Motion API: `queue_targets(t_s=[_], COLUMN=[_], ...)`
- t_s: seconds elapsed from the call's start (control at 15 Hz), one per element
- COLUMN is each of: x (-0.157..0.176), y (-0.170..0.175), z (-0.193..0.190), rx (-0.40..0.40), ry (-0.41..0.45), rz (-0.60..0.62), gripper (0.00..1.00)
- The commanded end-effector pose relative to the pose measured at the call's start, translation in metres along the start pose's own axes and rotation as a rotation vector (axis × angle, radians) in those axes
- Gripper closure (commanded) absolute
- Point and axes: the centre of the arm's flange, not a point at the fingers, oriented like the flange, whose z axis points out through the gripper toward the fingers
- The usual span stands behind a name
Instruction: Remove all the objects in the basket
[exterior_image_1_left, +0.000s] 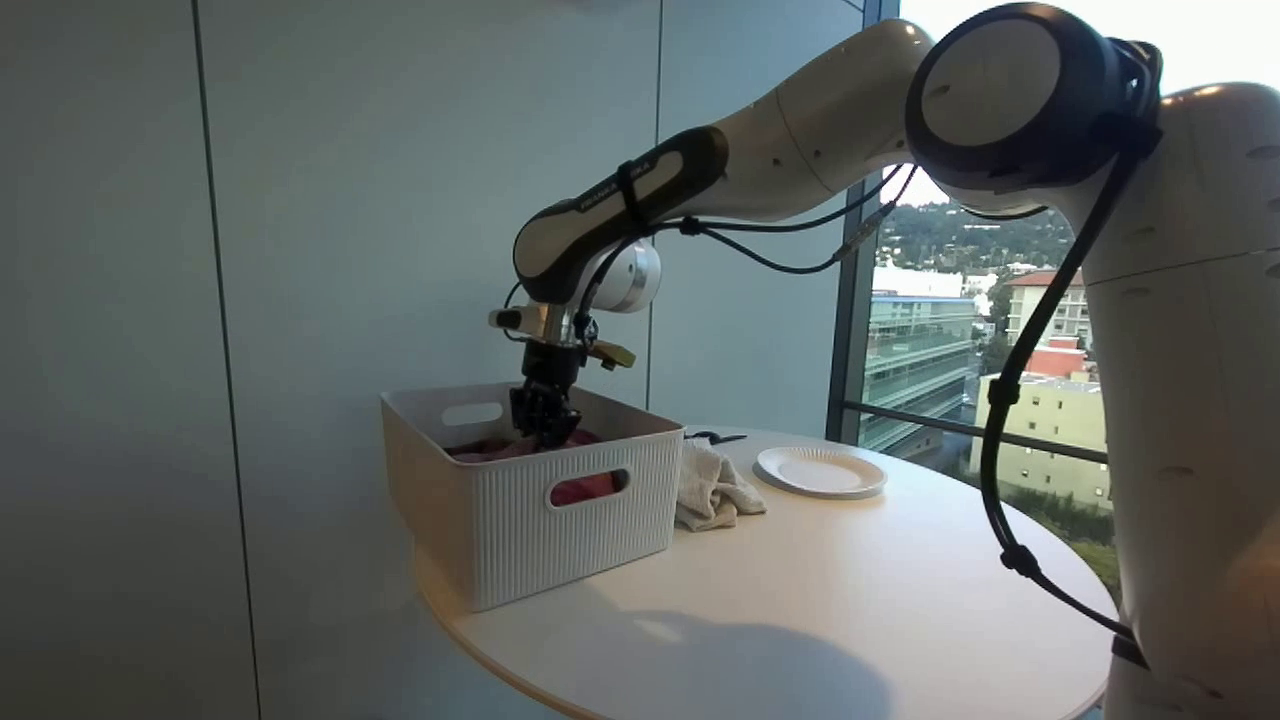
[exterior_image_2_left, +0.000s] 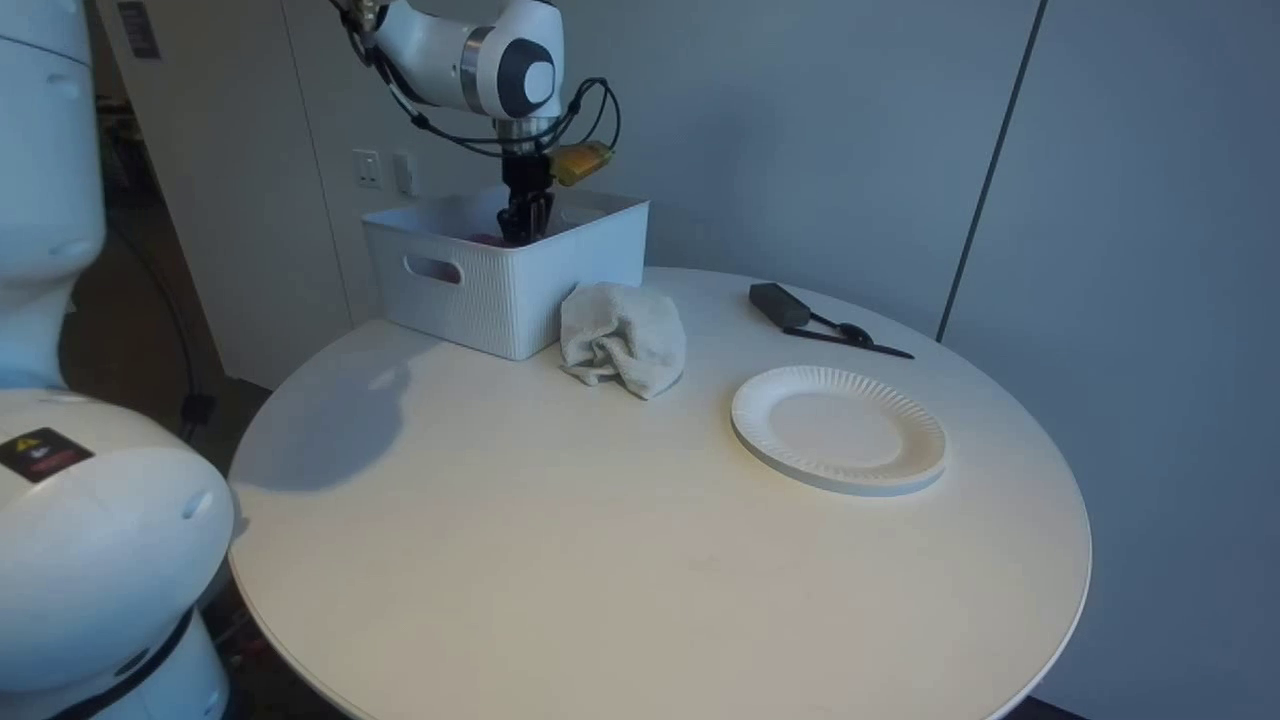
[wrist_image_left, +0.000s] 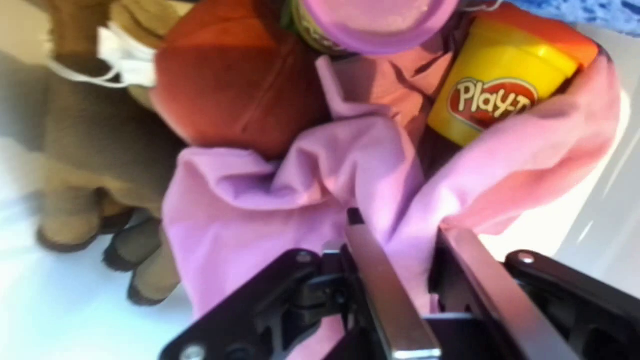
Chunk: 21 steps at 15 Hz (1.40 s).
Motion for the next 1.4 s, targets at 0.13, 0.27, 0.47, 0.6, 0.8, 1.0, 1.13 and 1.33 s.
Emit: queue_targets(t_s=[0.13,0.27,0.47,0.6,0.8,1.0,1.13,1.33], x=[0.005,0.000,-0.015,-0.038,-0.081,-0.128,-0.149,-0.159], y=[-0.030,-0.046,-0.081,-0.112,-0.152,-0.175,-0.182,-0.183], z=[-0.140,-0.190,-0.261,-0.298,-0.321,-0.290,-0.245,-0.167], rx=[-0.299,-0.400,-0.537,-0.601,-0.649,-0.622,-0.537,-0.385], ry=[-0.019,-0.038,-0.080,-0.118,-0.180,-0.249,-0.267,-0.255], rz=[-0.005,0.019,0.075,0.144,0.292,0.463,0.582,0.746], gripper=[1.00,0.96,0.97,0.97,0.97,0.97,0.97,0.96])
